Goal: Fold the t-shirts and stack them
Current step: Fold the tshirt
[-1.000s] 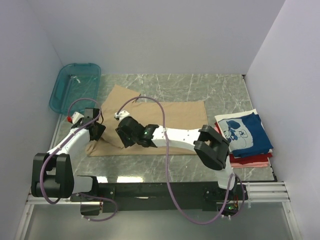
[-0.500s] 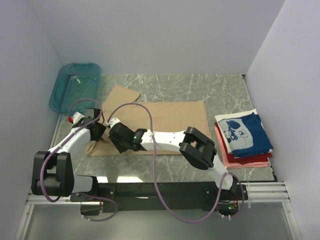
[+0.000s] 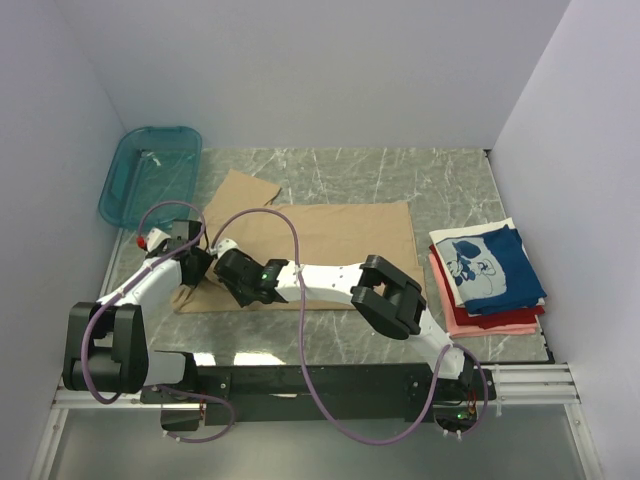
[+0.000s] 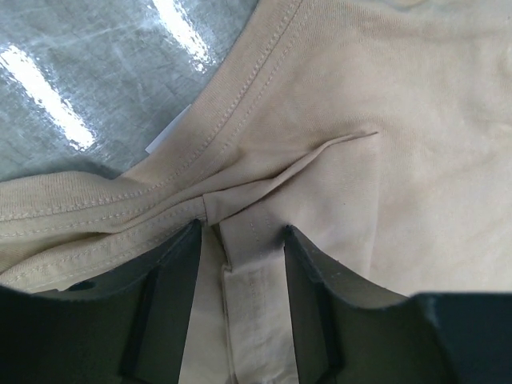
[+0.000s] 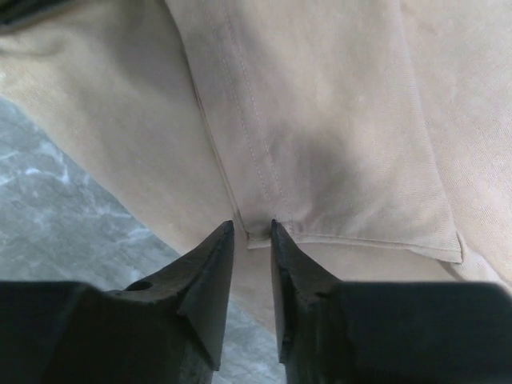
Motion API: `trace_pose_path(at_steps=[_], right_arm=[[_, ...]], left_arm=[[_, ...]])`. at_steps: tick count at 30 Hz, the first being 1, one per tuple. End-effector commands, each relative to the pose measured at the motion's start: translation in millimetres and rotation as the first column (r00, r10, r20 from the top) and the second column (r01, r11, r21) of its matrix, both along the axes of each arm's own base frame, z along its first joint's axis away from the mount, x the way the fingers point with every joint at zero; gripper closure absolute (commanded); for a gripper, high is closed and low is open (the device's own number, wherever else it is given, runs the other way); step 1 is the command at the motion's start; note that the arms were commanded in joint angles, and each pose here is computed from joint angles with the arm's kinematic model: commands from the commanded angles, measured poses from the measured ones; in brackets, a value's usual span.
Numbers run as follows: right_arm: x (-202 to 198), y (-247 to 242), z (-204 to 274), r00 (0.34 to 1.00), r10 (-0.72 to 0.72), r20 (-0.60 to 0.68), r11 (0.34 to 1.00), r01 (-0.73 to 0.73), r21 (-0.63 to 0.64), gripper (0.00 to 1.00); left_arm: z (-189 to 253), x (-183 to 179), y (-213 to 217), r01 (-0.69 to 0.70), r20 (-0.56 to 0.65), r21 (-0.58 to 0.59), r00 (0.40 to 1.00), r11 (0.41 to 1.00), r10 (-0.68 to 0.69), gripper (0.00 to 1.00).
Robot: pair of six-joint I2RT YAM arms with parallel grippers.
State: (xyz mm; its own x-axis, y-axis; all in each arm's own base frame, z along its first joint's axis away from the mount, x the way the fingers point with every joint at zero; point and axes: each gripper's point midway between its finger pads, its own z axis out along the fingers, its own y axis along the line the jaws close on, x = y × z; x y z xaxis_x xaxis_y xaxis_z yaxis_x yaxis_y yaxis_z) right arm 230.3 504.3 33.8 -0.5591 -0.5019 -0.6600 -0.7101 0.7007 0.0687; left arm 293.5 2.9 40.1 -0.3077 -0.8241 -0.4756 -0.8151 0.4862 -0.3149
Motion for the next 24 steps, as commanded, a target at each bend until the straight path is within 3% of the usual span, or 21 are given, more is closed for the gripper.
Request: trace_pose_path(at_steps=[1,8,14,21,24], right_arm=[[6.4,11.1,13.1,0.999,-0.026,0.027,0.999,0.025,0.036,0.7],[9.6,11.6,25.3,0.999,-0.038,0.015,0.997,0.037,0.066,0.89],[16.7,5.4,34.2,0.998,-0.066,0.011,0.994,0.065,0.086,0.96],[21.7,-0.8,46.6,0.997,-0.077,0.023,0.992,0.074,0.099,0.96],[22.4,-2.6,49.4,0.997,-0.069,0.029,0.993,0.066,0.102,0.84]], left_arm=[[3.1,4.7,-4.0,0.027,0.03,-0.004,0.999,1.0,-0.027,0.49],[10.5,15.0,-8.1,0.048,0.063,-0.015,0.997,0.999,-0.047,0.62],[19.2,24.8,-9.3,0.058,0.083,-0.012,0.995,0.998,-0.056,0.76],[28.0,35.4,-12.6,0.072,0.108,-0.015,0.992,0.997,-0.07,0.93],[32.3,40.0,-14.6,0.081,0.118,-0.014,0.99,0.997,-0.079,0.97]])
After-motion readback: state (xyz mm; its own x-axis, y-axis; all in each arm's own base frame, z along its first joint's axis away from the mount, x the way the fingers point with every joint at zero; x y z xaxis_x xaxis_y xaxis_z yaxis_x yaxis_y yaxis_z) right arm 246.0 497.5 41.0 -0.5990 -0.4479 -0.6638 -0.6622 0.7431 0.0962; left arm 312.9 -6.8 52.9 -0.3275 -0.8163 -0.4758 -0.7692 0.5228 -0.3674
